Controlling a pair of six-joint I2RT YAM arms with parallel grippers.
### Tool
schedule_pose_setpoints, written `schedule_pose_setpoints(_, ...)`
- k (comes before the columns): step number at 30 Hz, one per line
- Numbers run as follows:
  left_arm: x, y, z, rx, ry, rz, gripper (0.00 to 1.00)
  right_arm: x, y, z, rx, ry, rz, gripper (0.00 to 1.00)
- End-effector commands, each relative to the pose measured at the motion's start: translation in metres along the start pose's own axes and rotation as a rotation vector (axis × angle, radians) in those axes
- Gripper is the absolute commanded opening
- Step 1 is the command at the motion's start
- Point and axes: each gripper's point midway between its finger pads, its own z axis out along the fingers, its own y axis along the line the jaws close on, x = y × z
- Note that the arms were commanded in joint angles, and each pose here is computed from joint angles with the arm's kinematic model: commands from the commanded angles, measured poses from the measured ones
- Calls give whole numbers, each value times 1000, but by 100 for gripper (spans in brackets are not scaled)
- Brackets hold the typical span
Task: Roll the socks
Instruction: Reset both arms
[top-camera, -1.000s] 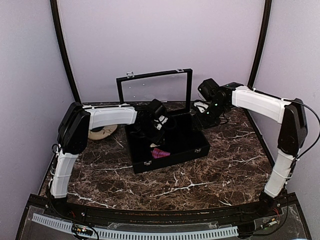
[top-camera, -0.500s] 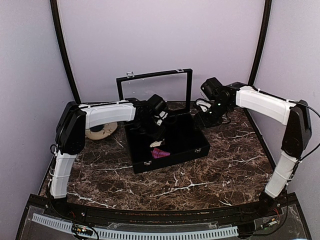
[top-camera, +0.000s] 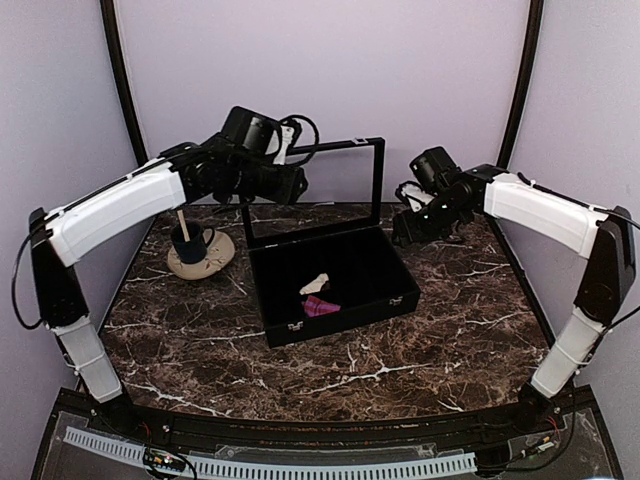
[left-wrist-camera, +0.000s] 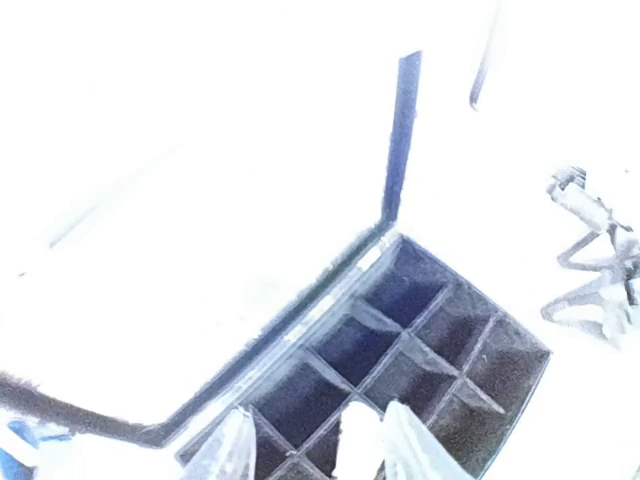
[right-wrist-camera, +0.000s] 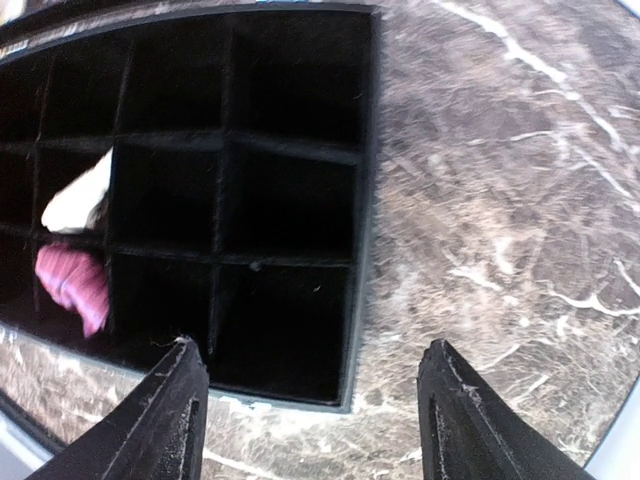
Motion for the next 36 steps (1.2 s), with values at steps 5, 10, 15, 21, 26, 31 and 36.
schedule_pose_setpoints(5,10,76,-111,-267,-288,-17,60,-33,-43,-52,177,-352,167,72)
schedule_pose_setpoints(10,45,107,-156,-352,-358,-54,72,-31,-69,-74,283,-449,274,81)
schedule_pose_setpoints(15,77,121,-170,-390,-344,-68,73,-20,-82,-79,342,-459,358,85)
schedule_pose_setpoints(21,101,133,-180,-430,-323,-86,73,-2,-89,-84,345,-492,393,85)
schedule_pose_setpoints(26,109,135,-181,-442,-294,-74,73,3,-94,-92,365,-508,401,86)
schedule_pose_setpoints(31,109,138,-182,-461,-284,-64,74,2,-94,-99,357,-533,405,86)
schedule_pose_setpoints(36,110,138,-181,-458,-298,-70,74,-5,-93,-103,347,-559,401,86)
